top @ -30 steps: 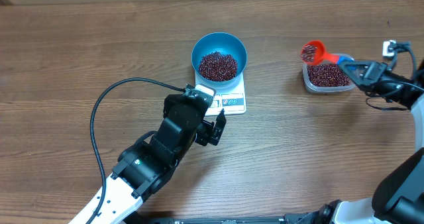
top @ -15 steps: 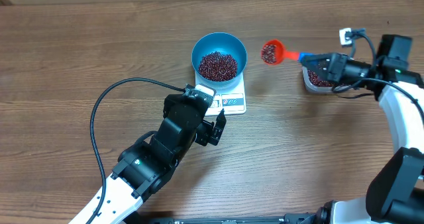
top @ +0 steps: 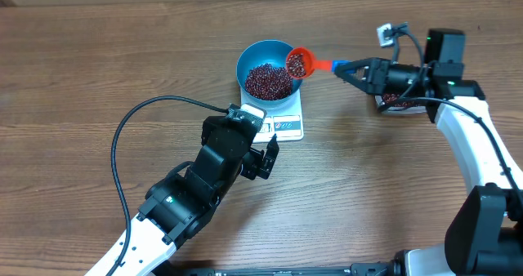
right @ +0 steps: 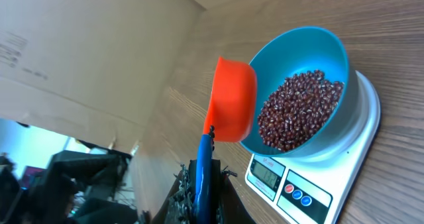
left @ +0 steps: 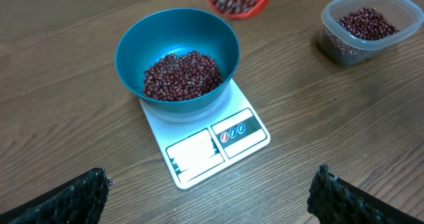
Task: Scoop item into bowl and weigh 150g on scale
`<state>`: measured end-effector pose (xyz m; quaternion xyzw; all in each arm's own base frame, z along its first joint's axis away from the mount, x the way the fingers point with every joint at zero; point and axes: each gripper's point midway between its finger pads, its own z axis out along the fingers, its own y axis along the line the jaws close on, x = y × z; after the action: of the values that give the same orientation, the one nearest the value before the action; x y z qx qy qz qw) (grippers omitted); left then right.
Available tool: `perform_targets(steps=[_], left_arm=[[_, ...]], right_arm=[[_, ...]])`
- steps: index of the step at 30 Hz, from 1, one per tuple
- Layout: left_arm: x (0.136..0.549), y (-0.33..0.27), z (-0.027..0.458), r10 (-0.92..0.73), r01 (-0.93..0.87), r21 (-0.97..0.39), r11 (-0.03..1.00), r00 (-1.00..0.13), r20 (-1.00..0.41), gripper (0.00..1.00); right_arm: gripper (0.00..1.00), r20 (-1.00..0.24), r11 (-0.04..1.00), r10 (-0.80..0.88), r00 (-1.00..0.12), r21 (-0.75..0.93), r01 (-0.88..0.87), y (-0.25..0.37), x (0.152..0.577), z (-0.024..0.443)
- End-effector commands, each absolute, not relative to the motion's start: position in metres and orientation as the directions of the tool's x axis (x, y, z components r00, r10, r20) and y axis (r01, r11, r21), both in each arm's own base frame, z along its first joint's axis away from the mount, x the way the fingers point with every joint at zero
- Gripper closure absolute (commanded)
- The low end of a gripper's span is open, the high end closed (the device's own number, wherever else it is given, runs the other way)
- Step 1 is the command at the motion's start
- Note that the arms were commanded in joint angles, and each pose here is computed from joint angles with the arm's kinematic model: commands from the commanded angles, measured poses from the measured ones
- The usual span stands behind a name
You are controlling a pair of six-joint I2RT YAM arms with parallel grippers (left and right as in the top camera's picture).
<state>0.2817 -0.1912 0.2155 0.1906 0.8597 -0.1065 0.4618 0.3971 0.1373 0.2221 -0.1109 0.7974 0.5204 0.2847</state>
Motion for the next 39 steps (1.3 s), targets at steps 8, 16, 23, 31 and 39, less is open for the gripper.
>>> perform_targets(steps=[8,16,23,31,39], left_arm=[[0.281,-0.192,0.225,0.208,0.429,-0.024,0.903,-0.485,-0.849,0.01],[0.281,-0.192,0.225,0.209,0.429,-0.024,0.903,-0.485,-0.849,0.0],[0.281,-0.192,0.225,0.208,0.429,-0.023,0.903,-0.485,-0.849,0.0],[0.281,-0.192,0.225,0.209,0.429,-0.023,0.903,-0.485,-0.849,0.01],[0.281,-0.192,0.225,0.209,0.429,-0.023,0.903,-0.485,-0.849,0.0]], right_arm=[[0.96,-0.626,0.594,0.061,-0.777,0.648,-0.476,0.166,0.412,0.199],[0.96,-0.793,0.586,-0.146,-0.591,0.412,-0.698,0.189,0.41,0.198],[0.96,-0.804,0.656,-0.179,-0.567,0.332,-0.678,0.178,0.42,0.19],[0.96,-0.849,0.615,-0.289,-0.443,0.19,-0.765,0.178,0.42,0.19],[0.96,-0.863,0.579,-0.356,-0.358,0.096,-0.809,0.178,0.42,0.189]])
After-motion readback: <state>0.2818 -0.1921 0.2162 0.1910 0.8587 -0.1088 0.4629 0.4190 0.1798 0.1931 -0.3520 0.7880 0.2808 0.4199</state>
